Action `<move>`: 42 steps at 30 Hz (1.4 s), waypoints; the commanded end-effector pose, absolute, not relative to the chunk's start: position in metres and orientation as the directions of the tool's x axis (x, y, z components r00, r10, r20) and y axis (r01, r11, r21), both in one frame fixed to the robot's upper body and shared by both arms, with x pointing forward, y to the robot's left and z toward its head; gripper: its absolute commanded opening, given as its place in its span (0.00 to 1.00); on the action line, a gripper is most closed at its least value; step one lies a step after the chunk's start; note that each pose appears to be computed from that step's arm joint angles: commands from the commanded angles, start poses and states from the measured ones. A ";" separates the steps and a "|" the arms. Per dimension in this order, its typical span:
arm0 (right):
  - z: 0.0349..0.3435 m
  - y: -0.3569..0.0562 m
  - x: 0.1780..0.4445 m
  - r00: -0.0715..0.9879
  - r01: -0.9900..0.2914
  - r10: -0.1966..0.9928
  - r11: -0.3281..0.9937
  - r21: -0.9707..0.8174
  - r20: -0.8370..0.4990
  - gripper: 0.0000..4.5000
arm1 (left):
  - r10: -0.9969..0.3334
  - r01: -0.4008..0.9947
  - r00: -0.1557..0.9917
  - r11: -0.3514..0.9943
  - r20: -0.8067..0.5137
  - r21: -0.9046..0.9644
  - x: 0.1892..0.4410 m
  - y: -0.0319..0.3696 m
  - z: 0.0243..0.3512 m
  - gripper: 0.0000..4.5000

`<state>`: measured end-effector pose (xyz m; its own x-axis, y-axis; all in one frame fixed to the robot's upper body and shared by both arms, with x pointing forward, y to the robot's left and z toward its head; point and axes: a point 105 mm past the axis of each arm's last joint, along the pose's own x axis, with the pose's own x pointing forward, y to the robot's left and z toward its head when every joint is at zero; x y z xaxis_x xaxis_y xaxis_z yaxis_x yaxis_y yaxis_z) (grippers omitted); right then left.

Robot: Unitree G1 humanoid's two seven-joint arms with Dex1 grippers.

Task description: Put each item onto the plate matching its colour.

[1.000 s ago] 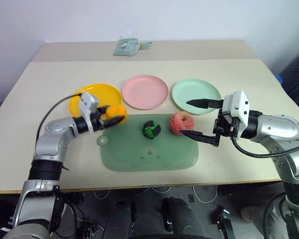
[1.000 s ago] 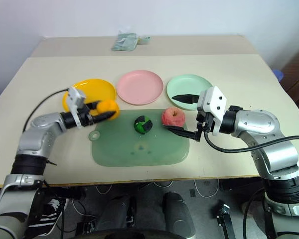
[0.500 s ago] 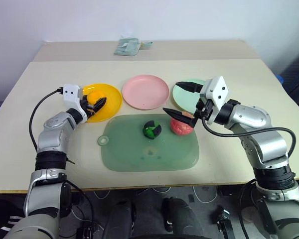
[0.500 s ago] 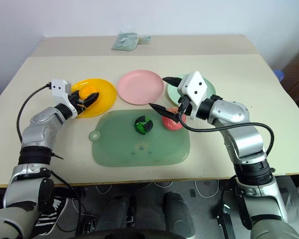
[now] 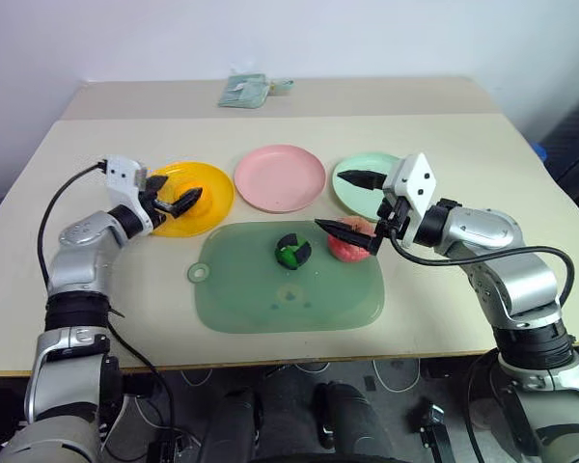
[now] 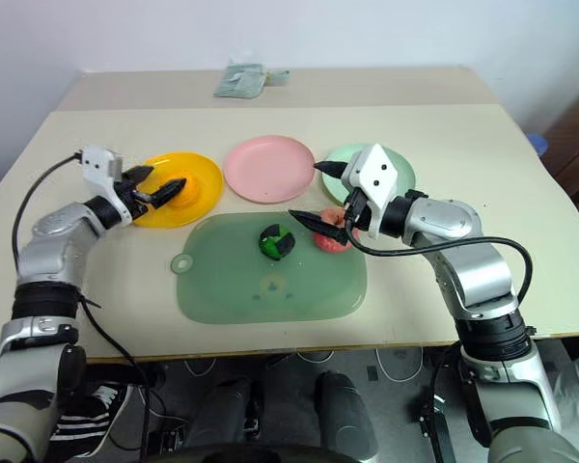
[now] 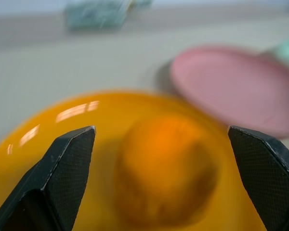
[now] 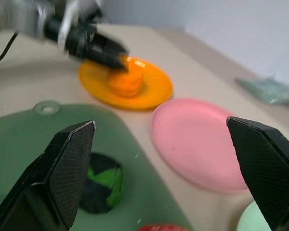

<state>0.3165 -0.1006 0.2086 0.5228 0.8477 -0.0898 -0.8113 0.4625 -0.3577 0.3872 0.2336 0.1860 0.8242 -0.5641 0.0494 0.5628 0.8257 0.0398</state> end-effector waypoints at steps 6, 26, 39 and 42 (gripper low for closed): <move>0.223 -0.093 0.308 0.490 -0.816 0.869 0.425 -0.391 -0.078 1.00 | -0.785 0.771 0.607 0.619 0.124 0.146 0.346 0.213 0.219 1.00; 0.165 -0.026 0.318 0.418 -0.907 0.786 0.329 -0.264 -0.457 1.00 | -0.937 0.907 0.341 0.307 -0.077 0.289 0.285 0.203 0.180 1.00; 0.142 -0.037 0.323 0.426 -0.902 0.736 0.300 -0.310 -0.526 1.00 | -0.935 0.908 0.347 0.317 -0.068 0.275 0.281 0.207 0.177 1.00; 0.139 -0.038 0.325 0.429 -0.900 0.732 0.300 -0.315 -0.529 1.00 | -0.934 0.905 0.352 0.322 -0.066 0.277 0.281 0.207 0.177 1.00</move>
